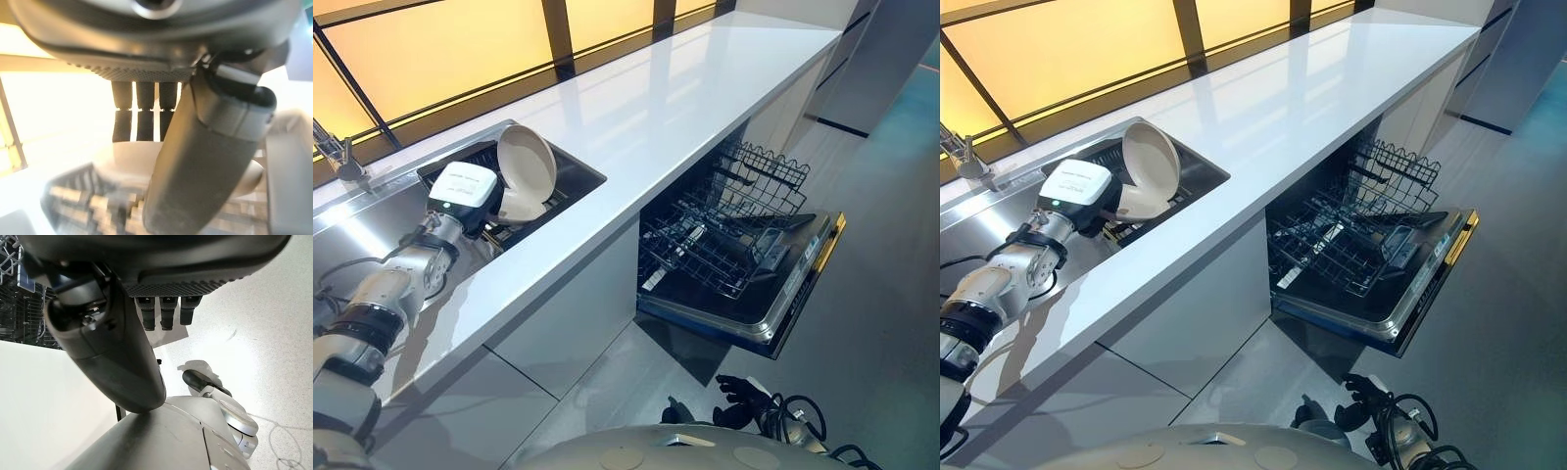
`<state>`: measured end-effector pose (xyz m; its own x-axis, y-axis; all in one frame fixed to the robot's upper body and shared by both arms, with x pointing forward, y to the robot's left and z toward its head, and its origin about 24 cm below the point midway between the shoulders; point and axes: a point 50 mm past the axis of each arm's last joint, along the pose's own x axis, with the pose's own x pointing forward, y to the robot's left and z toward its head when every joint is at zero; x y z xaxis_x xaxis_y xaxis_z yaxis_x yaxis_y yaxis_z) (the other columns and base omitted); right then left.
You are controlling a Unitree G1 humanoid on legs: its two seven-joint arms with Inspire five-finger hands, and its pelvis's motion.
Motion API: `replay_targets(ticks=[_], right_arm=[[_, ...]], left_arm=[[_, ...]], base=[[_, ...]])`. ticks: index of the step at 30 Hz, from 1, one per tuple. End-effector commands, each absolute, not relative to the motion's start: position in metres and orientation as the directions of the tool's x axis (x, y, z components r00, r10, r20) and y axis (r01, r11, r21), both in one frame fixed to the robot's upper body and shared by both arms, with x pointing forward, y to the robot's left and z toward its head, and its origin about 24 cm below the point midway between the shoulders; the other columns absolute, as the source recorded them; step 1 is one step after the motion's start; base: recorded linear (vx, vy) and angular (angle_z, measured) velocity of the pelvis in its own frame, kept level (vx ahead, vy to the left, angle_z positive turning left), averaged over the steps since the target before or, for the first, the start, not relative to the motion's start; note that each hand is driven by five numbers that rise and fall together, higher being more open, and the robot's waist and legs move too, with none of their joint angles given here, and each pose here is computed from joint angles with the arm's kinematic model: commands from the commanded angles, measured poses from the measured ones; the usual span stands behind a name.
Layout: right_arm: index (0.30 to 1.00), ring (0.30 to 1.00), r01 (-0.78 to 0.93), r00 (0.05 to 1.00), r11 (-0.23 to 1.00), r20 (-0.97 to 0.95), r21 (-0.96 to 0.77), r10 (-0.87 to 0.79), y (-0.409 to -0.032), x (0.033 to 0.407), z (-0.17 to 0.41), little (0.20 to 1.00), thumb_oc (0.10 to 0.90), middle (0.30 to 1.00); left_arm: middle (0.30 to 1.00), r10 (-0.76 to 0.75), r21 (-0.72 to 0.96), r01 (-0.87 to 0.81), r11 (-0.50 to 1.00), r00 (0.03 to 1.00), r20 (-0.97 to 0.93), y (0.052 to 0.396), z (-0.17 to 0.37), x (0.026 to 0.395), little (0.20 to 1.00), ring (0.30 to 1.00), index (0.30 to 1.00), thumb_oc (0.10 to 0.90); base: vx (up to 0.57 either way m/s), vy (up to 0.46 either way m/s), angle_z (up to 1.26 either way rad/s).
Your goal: Pick up plates and place into dishwasher.
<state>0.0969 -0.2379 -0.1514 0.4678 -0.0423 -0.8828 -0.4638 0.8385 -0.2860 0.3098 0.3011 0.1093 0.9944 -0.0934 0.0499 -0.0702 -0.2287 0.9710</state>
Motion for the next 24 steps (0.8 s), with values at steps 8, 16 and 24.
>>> replay_targets(ticks=[8, 16, 24], right_arm=[[0.9, 0.9, -0.493, 0.506, 0.821, -0.862, -0.287, 0.002, -0.231, 0.107, -0.148, 0.9, 0.8, 0.9], [0.9, 0.9, -0.492, 0.512, 0.822, -0.859, -0.287, 0.007, -0.229, 0.11, -0.147, 0.9, 0.8, 0.9], [0.9, 0.9, -0.474, 0.539, 0.83, -0.842, -0.294, 0.011, -0.227, 0.115, -0.144, 0.9, 0.8, 0.9]], left_arm=[[0.371, -0.054, 0.88, -0.439, -0.183, 0.898, 0.437, 0.315, 0.229, 0.321, 0.282, 0.371, 0.371, 0.182], [0.392, -0.045, 0.882, -0.44, -0.169, 0.897, 0.439, 0.318, 0.231, 0.318, 0.307, 0.392, 0.392, 0.207], [0.382, -0.028, 0.818, -0.574, -0.041, 0.819, 0.573, 0.321, 0.246, 0.309, 0.296, 0.382, 0.382, 0.196]], base=[[-0.03, -0.008, 0.06], [-0.01, -0.004, 0.02], [0.0, 0.0, 0.0]])
